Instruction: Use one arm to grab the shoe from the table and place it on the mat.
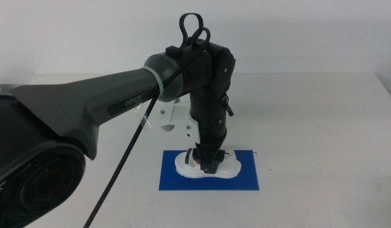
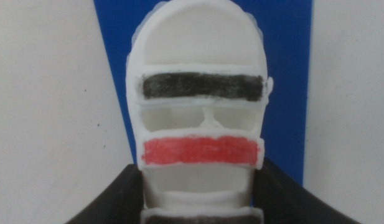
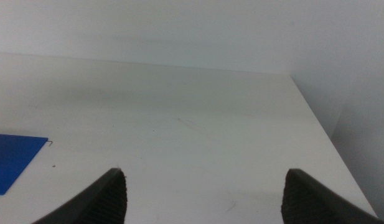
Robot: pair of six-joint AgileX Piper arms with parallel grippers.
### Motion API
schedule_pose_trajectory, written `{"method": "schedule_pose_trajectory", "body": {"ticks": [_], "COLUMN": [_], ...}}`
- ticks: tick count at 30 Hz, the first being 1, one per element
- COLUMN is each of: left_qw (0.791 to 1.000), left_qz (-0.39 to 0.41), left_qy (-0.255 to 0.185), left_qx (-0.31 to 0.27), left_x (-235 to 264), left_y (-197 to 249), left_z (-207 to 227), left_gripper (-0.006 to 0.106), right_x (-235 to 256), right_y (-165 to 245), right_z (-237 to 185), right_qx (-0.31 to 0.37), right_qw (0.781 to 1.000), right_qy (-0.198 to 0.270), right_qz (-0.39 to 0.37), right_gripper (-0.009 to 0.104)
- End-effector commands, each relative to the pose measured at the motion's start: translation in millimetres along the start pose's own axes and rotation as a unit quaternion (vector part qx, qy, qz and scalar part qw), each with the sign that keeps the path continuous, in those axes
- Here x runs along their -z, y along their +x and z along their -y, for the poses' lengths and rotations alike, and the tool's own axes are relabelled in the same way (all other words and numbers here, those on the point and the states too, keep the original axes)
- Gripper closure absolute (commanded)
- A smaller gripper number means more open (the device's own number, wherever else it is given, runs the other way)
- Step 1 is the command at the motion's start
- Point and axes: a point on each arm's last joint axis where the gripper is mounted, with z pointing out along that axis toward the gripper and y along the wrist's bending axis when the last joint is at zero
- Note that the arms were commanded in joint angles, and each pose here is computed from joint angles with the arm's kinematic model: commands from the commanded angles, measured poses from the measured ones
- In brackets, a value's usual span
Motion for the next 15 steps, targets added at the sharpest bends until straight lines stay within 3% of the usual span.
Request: {"method": "schedule_pose_trajectory", "body": {"ticks": [1, 15], "left_qw": [1.000, 1.000], "left_qz": [-0.004, 0.009], "left_qy": [0.022, 0.014], "left_qx": [0.006, 0.005], "left_x": [36.1, 19.4], "left_y": [-1.0, -1.5], "left_z": [-3.6, -0.1], "left_gripper": [0.102, 0.102], "right_x": [1.8, 1.8], "right_y": [-6.5, -6.5], "right_z": [0.5, 0.5], "right_qx": [0.008, 0.008], "right_qw": [0.999, 0.999], "right_qy": [0.003, 0.003], "right_qz": [0.049, 0.049], "right_gripper": [0.031, 0.031]}}
